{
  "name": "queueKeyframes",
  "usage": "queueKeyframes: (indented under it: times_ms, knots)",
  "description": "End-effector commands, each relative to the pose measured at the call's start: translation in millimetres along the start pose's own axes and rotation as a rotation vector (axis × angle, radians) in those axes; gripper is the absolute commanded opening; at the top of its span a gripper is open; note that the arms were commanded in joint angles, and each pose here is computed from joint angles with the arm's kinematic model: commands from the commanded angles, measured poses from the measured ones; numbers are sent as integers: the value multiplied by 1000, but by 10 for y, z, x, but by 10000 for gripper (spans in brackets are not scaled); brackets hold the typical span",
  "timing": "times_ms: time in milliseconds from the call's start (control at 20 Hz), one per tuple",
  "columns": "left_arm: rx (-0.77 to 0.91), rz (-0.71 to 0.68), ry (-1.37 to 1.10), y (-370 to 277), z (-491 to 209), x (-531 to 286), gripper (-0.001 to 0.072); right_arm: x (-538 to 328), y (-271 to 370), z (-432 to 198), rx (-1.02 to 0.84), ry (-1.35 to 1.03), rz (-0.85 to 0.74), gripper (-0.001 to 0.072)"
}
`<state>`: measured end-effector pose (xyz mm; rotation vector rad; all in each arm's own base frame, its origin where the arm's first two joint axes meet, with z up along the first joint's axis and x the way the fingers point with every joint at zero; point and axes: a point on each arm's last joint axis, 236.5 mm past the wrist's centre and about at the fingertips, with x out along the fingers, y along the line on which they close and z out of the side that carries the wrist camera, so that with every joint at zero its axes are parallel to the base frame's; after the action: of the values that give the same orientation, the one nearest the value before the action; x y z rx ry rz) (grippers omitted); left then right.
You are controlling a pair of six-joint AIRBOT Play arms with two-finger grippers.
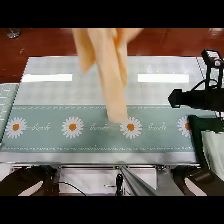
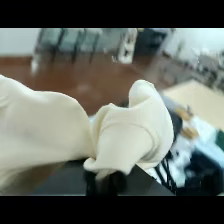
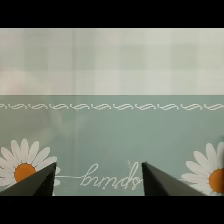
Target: Fold the shirts.
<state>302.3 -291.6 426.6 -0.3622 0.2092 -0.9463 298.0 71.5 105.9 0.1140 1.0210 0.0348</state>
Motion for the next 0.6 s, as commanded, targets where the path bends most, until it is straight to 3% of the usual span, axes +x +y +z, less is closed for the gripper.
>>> queueKeyframes:
  times_ms: [0,100,200,350,450,550]
  knots:
    - [-117,2,224,148,-992,315,29,-20,-106,3,13,-6,-42,619]
    - [-210,61,367,435,-1691,351,29,-23,-155,16,15,-11,-63,618]
    - [-188,125,588,745,-2476,151,30,-25,-186,31,15,-18,-76,619]
    - [-120,351,990,1516,-3452,-690,30,-16,-225,32,12,-20,-93,619]
    - [-158,505,1092,1973,-3782,-1127,31,64,-246,-48,23,1,-100,619]
    - [-310,597,1090,2182,-4014,-1329,49,244,-247,-213,31,51,-101,622]
